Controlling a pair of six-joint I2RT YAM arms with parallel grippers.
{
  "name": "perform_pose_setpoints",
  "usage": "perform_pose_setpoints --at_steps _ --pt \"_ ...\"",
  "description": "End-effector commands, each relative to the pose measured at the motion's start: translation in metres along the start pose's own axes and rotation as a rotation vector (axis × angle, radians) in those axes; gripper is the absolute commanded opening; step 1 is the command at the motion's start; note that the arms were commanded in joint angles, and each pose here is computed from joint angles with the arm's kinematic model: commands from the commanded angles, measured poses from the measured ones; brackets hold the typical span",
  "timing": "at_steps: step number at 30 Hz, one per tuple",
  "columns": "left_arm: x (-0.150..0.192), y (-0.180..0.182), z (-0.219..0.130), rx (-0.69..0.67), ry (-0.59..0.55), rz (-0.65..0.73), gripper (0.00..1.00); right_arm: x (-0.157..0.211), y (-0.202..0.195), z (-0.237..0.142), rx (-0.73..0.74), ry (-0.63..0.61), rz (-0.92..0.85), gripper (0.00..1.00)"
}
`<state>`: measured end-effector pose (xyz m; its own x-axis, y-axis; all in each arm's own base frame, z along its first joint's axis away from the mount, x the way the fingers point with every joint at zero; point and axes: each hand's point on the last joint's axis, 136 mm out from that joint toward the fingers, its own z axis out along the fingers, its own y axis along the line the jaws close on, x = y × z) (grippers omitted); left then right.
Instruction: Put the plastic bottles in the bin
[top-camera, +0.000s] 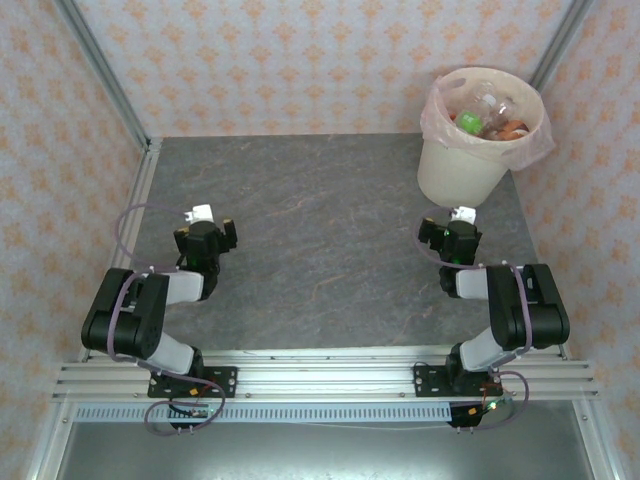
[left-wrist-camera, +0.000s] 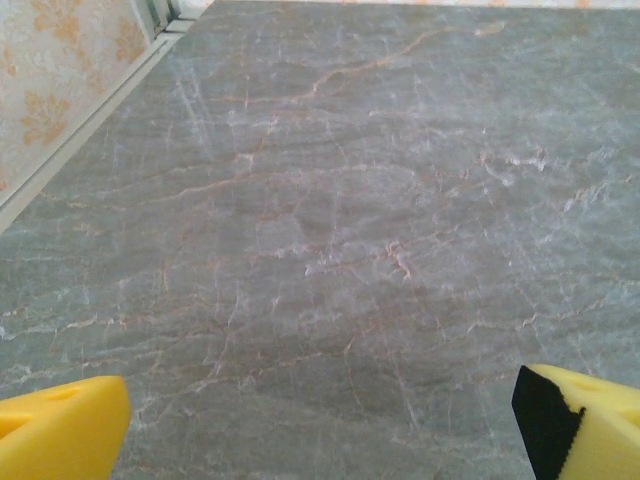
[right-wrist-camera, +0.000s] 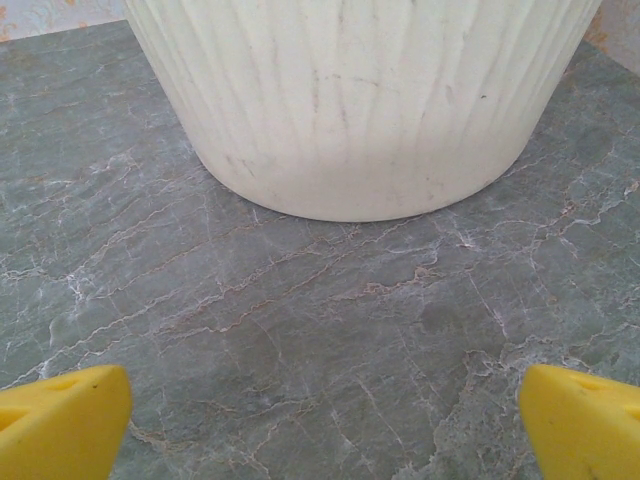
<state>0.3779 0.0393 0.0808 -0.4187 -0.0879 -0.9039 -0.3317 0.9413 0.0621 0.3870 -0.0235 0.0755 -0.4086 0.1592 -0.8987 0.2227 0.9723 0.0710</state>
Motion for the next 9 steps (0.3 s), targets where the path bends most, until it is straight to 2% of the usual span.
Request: perform_pose_setpoints --at_steps 1,9 --pt "-0.0188 0.0111 -0.0016 -0.063 -0.087 -0.017 1.00 -0.0151 -0.0028 0.0013 0.019 -0.048 0.010 0.99" --pt "-0.0195 0.0109 -0.0019 -0.062 -0.082 -0.018 1.00 -0.0149 -0.0026 0.0009 0.016 -0.048 0.013 0.99"
